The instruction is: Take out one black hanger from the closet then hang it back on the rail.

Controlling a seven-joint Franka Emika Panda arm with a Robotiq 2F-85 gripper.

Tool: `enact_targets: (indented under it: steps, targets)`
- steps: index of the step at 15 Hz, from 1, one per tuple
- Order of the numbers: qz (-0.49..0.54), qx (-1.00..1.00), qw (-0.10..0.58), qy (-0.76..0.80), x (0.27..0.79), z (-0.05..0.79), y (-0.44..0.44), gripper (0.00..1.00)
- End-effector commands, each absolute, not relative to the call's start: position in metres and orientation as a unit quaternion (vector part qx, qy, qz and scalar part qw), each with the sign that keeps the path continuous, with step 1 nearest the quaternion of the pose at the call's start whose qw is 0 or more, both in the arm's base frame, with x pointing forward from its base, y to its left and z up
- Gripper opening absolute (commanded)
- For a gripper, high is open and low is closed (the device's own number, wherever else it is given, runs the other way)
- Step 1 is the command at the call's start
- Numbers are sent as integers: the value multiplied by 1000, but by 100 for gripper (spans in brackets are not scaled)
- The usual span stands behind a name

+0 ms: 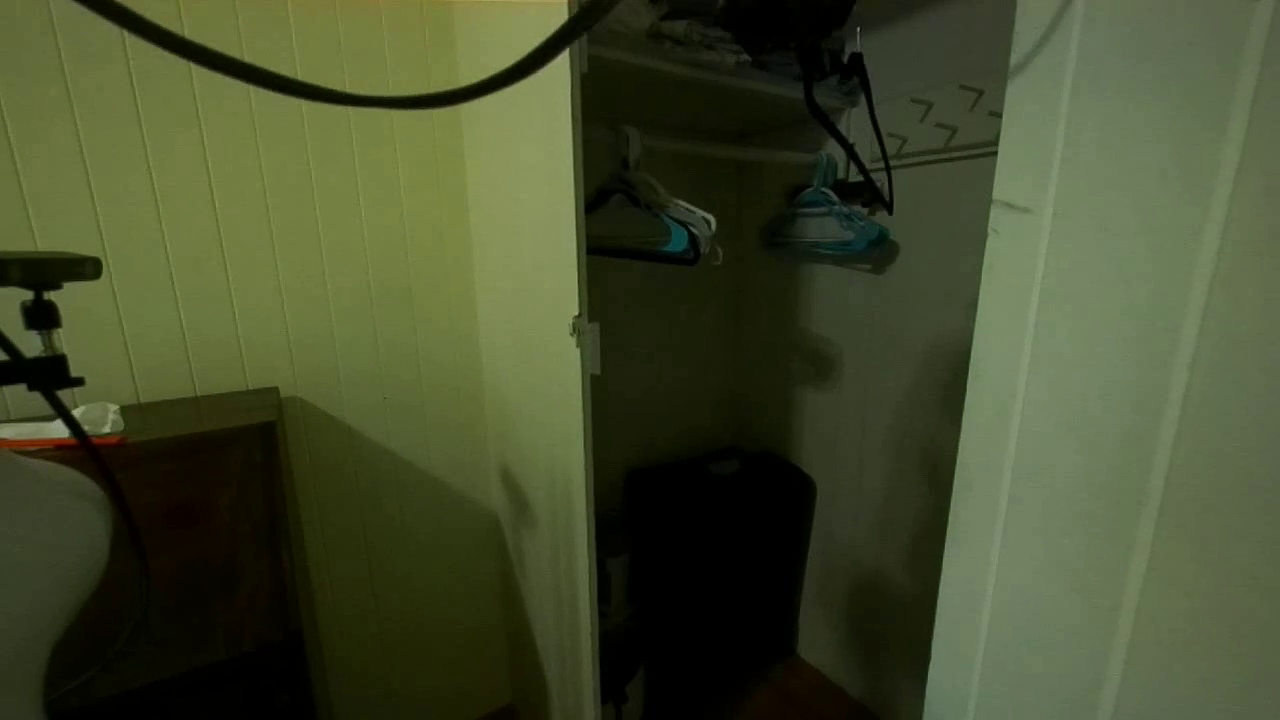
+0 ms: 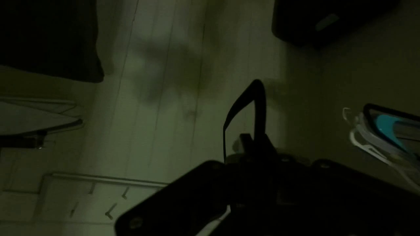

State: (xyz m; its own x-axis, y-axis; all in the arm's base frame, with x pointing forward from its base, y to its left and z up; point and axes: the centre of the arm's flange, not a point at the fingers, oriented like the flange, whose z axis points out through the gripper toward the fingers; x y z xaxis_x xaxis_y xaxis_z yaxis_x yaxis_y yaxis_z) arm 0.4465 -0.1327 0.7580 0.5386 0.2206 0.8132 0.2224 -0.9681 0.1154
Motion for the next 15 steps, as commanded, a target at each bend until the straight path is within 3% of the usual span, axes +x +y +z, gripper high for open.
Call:
enact_targets:
  steps: [1, 5, 9, 13, 14, 15]
  targets:
    - [-497, -863, -10, -91, 488, 701, -81, 1]
    - [-528, -843, -16, -101, 529, 672, -7, 1]
    - [-544, -829, -99, -82, 545, 658, 49, 1]
    - [-535, -827, -167, -52, 537, 650, 31, 1]
    - [-538, -830, -124, -84, 536, 646, -3, 6]
    - [-537, -829, -139, -73, 532, 648, -11, 6]
